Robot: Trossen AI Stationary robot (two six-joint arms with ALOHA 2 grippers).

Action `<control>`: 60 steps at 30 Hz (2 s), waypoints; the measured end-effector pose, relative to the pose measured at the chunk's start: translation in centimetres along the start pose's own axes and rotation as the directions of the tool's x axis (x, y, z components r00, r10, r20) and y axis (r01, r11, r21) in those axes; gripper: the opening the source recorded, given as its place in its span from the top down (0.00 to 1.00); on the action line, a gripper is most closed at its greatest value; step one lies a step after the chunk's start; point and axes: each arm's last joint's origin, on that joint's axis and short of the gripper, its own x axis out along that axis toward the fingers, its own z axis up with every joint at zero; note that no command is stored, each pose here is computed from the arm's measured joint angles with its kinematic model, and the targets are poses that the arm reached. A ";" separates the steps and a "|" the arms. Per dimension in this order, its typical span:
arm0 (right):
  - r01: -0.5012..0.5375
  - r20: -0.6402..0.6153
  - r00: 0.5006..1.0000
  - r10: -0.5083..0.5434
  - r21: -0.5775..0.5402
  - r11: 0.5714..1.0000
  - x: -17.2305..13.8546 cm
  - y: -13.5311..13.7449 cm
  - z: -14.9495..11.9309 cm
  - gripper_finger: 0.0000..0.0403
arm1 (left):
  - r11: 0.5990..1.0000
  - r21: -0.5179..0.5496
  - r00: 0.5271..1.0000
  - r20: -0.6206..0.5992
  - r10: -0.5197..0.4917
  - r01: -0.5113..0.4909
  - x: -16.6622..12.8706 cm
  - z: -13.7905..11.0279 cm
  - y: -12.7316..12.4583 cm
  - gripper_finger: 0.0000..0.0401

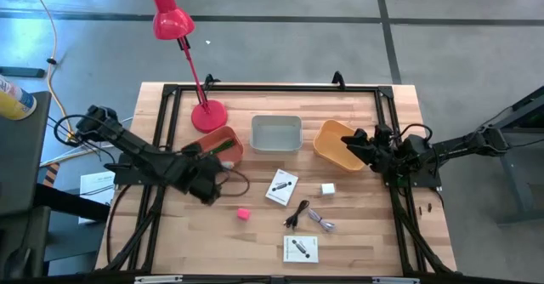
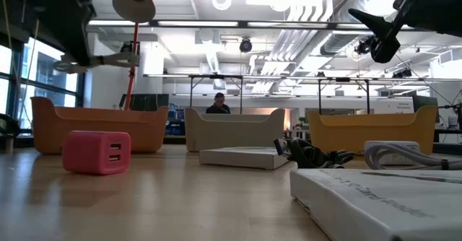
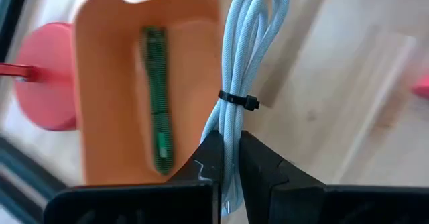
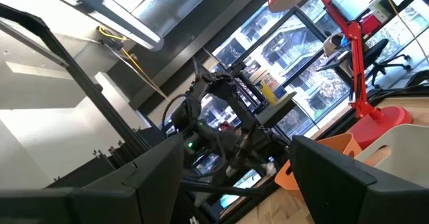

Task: Pick and place items into bin
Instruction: Put the white charger cable into the dark brown bin, then put the violet charger cable into the dark brown bin

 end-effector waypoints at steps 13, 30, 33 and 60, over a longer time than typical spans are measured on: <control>-0.003 -0.002 1.000 0.003 0.007 1.000 0.0 0.0 0.0 0.36 | 0.994 0.028 0.981 -0.159 0.108 -0.105 4.3 3.3 5.6 0.95; -0.016 -0.007 1.000 0.016 0.025 1.000 0.0 0.1 0.0 0.36 | 1.000 0.011 0.986 -0.164 0.024 -0.023 7.0 3.3 6.1 0.69; -0.015 -0.001 1.000 0.016 0.046 0.999 0.0 0.1 0.0 0.36 | 0.999 0.038 0.988 -0.153 0.019 -0.013 6.7 3.6 6.1 0.61; 0.439 -0.766 0.323 -0.556 -0.400 0.805 8.3 8.8 -8.2 0.36 | 0.894 0.447 0.963 0.238 -0.127 0.008 -3.5 3.3 8.3 0.62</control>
